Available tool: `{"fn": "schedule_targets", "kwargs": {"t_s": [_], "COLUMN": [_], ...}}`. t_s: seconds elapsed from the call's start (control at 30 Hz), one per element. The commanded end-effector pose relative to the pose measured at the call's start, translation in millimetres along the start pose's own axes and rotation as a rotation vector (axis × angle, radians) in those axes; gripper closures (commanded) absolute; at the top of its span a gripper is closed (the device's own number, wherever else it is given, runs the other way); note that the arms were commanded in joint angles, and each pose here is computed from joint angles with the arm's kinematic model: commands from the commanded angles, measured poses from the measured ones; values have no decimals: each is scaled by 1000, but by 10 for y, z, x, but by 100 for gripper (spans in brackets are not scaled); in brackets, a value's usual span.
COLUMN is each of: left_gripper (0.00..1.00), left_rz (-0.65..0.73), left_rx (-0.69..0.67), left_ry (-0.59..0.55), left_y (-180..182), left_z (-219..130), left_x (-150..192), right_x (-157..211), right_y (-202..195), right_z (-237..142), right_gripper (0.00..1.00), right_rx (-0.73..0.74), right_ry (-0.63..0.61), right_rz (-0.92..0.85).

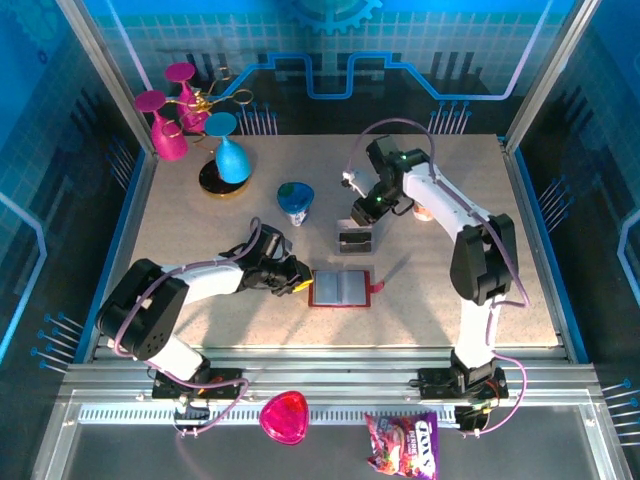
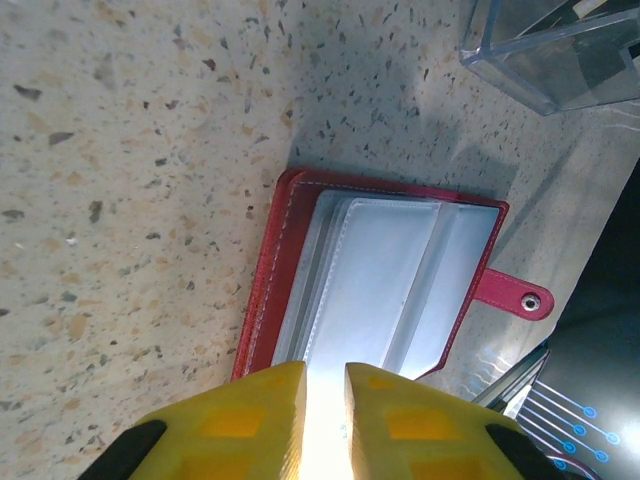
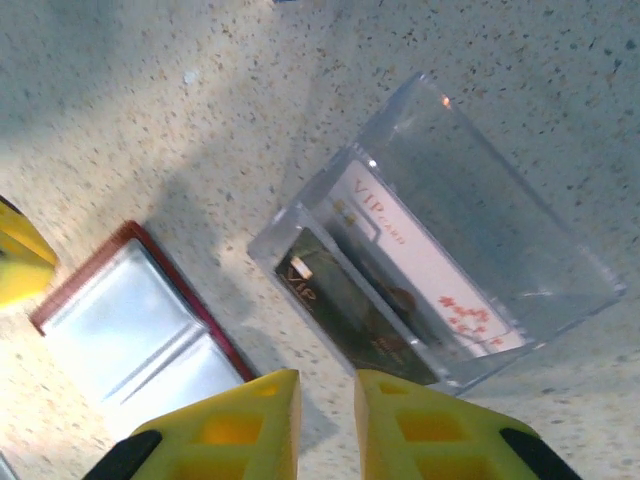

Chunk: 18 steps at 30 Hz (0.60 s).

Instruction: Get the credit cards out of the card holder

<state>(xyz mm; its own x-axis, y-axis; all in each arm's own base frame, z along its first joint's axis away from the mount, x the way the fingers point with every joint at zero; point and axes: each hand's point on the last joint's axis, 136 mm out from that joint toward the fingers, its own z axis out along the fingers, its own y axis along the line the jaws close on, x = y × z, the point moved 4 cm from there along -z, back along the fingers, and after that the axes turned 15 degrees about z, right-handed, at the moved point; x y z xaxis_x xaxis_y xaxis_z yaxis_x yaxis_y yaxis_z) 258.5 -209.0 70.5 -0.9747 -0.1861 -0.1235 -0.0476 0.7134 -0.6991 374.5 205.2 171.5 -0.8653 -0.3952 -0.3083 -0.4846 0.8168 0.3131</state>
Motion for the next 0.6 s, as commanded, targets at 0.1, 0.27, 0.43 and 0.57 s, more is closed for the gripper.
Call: {"fn": "schedule_targets", "kwargs": {"t_s": [0.1,0.27,0.43,0.57], "left_gripper": [85,86,88,88], "left_rz": [17,15,11,10], "left_rx": [30,20,3,-11], "left_ry": [23,40,54,65], "left_y": [-28,2,58,87], "left_z": [54,102,145,174], "left_x": [-8,27,72,110], "right_x": [85,294,487,625], "right_y": [261,406,468,577], "right_z": [77,174,248,340], "right_gripper": [88,92,96,94], "right_rx": [-147,-220,-240,-257], "right_ry": [-106,-128,-85,-62], "right_rz": [312,439,562,567]}}
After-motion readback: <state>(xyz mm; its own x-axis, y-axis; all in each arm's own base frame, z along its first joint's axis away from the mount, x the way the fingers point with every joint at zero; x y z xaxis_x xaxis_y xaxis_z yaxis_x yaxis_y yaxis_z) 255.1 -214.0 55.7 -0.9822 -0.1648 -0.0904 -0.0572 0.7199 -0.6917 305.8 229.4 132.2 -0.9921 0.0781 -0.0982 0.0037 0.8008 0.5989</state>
